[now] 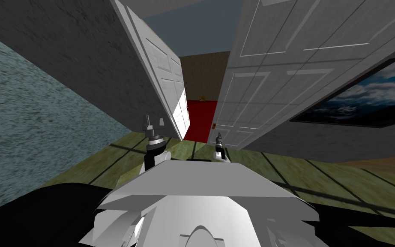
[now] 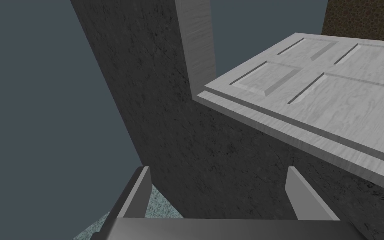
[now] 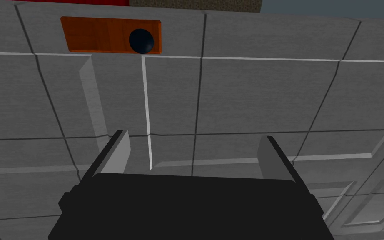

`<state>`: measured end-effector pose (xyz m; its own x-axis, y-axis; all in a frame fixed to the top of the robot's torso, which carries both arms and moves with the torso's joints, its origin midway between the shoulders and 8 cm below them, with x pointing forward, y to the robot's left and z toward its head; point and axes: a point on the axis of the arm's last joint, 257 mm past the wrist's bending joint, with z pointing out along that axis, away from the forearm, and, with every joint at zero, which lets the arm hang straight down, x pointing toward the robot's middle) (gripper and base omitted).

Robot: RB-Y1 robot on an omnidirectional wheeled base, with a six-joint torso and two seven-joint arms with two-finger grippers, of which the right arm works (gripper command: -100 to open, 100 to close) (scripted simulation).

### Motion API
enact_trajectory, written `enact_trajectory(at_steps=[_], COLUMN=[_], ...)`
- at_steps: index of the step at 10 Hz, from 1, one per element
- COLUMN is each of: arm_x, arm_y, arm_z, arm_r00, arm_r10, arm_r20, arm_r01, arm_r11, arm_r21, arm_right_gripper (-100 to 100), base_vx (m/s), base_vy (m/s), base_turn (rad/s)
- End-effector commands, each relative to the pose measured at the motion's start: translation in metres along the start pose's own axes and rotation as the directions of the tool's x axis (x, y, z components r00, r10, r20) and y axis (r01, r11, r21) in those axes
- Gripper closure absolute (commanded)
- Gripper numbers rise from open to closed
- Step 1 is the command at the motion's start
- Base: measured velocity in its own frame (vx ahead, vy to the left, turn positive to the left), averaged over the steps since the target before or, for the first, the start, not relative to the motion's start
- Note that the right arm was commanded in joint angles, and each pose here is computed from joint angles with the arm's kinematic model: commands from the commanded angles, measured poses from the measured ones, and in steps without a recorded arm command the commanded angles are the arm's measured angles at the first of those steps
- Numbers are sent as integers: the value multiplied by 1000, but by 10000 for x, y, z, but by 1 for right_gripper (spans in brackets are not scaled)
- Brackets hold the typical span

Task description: Push the door open

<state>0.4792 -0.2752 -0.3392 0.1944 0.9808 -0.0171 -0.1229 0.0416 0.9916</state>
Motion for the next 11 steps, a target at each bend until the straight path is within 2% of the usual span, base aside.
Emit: enact_trajectory(at_steps=[1,9,10,11], arm_x=[50,397,373,195], arm_y=[-73,-468,-451,-453], arm_z=[-11,-143,-134,-100], arm_r00=[1000,1000,1000,1000], arm_r10=[1,17,16,-16], arm_r20=[-1,-14,-13,-10], arm_r01=[-1,-15,-14,16], arm_r11=[1000,993,993,994], arm_r21=[17,120,113,107], arm_right_gripper=[-100,-100,-100,-100], base_vx=[85,107,41,112], base_vy=[-61,-82,-23,-6], base_turn=[31,44,11,18])
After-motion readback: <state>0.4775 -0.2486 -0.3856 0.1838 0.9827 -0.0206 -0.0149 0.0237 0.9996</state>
